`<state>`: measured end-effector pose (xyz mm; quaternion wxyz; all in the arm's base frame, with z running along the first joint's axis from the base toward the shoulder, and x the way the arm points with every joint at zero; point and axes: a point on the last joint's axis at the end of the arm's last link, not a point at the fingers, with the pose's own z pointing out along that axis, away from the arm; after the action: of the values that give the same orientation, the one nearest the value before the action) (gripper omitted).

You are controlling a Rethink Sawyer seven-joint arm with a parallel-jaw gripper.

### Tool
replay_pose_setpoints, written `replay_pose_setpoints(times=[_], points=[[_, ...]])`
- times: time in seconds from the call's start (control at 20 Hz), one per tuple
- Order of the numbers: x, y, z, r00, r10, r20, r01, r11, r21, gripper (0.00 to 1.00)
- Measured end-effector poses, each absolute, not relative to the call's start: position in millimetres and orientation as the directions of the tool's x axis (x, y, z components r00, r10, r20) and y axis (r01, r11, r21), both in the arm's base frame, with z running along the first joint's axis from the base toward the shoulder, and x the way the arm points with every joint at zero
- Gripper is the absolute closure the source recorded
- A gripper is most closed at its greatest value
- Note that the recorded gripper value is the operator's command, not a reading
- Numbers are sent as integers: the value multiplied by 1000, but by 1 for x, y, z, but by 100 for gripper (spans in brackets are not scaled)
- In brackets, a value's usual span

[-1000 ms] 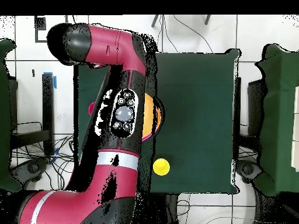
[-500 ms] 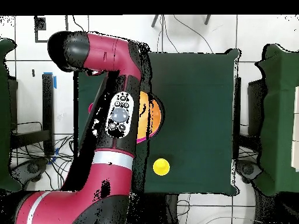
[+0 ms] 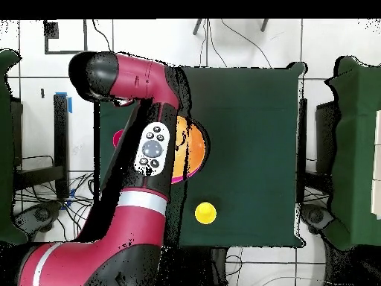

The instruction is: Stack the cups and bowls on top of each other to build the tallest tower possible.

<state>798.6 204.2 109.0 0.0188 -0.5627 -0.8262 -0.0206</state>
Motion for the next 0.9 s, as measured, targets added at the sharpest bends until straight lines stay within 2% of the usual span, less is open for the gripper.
replay_pose_setpoints(times=[0.9], points=[[772, 220, 79, -337, 935, 108, 938, 344, -49, 0]])
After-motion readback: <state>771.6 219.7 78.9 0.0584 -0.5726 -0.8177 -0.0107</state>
